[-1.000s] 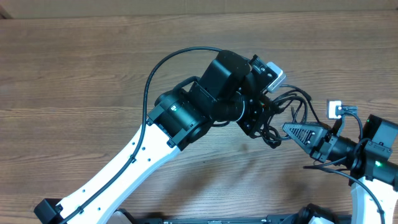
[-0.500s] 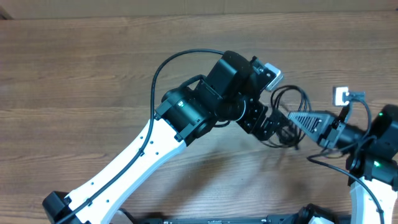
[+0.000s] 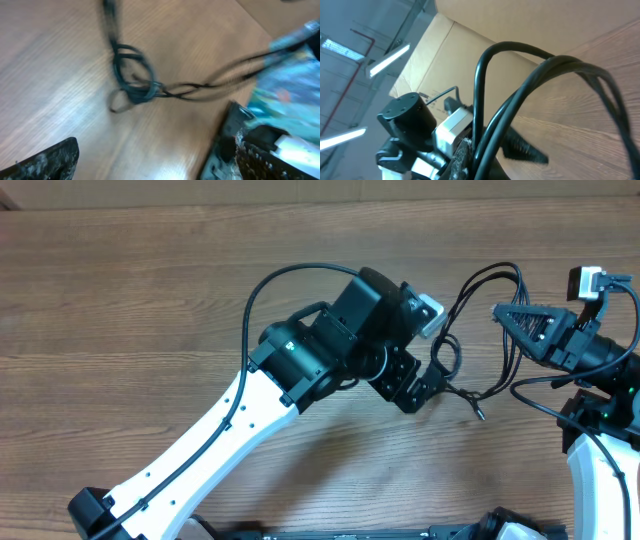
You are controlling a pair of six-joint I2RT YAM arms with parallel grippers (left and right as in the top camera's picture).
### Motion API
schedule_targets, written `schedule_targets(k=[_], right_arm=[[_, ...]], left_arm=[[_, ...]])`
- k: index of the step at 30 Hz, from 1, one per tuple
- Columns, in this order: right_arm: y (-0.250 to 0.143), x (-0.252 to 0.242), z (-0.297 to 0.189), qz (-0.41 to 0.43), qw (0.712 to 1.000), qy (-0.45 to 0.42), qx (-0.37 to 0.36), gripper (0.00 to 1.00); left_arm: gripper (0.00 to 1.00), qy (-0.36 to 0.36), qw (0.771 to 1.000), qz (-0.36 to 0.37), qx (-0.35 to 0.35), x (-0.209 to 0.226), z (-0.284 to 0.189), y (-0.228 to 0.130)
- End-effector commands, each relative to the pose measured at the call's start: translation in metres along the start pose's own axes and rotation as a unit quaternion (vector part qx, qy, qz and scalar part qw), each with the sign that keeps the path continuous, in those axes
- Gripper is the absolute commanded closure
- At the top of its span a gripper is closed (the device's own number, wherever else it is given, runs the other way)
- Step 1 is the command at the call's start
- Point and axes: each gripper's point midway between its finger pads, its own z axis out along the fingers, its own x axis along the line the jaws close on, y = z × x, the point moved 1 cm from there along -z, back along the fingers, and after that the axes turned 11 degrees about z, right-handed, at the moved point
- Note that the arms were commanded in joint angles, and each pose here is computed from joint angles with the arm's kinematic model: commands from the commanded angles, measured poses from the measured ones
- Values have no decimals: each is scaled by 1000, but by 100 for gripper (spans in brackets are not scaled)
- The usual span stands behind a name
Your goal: Untangle cables
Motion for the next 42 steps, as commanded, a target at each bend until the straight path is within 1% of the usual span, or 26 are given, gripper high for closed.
schedule_targets(k=[1,4,6,8,10,12,13,14,16,17,18,23,27,28,30,32,33,34,35,36,38,39,42], right_arm=[[6,24,2,-10,1000,15,-14,96],[9,37,2,-13,1000,21,-18,96],[10,48,3,-20,999,24,-18,96],[9,60,6,-37,999,29,-12,96],[6,71,10,-43,998,34,-2,96],[4,77,13,-47,998,37,4,96],[3,78,13,-44,998,38,6,96],[1,79,16,-35,999,40,11,96],[-1,80,18,-23,999,43,17,96],[-2,81,19,-18,999,45,19,96],[-2,82,20,-19,998,48,19,96],[-6,84,20,-16,998,48,24,96],[-12,84,19,-33,998,43,38,96],[-13,77,20,-47,997,31,50,96],[-13,60,20,-37,997,6,74,96],[-4,33,22,3,996,-13,88,96],[6,20,23,35,996,-16,81,96],[16,10,25,60,996,-16,68,96],[29,0,26,79,996,-13,49,96],[35,-5,27,86,995,-12,39,96],[47,-16,28,110,994,-11,18,96],[55,-25,29,139,990,-14,0,96],[68,-42,28,171,984,-24,-41,96]], left_arm=[[0,52,998,-18,-13,26,-7,7],[0,52,998,-32,-4,30,2,4],[0,41,998,-54,-1,31,13,4],[0,-2,999,-52,-11,23,24,11],[0,-58,997,-40,-37,10,33,25],[0,-71,995,-47,-51,10,41,33],[2,-72,995,-48,-51,11,45,33],[35,-72,995,-52,-44,14,52,30],[78,-72,995,-59,-38,16,57,28],[89,-72,995,-61,-36,17,59,27],[96,-72,995,-62,-35,18,61,26],[96,-63,995,-66,-35,26,62,26],[96,-49,993,-96,-38,53,50,23],[96,-51,992,-106,-37,60,45,21],[96,-48,991,-117,-40,69,33,19],[96,-30,993,-90,-67,76,4,27],[96,-7,994,-68,-89,75,-16,35],[96,34,992,-58,-105,77,-36,40],[96,82,988,-52,-122,78,-61,43],[96,102,985,-50,-130,78,-74,43],[96,127,981,-39,-141,73,-97,42],[96,136,980,-35,-143,69,-107,39],[96,146,977,-30,-152,60,-126,36]])
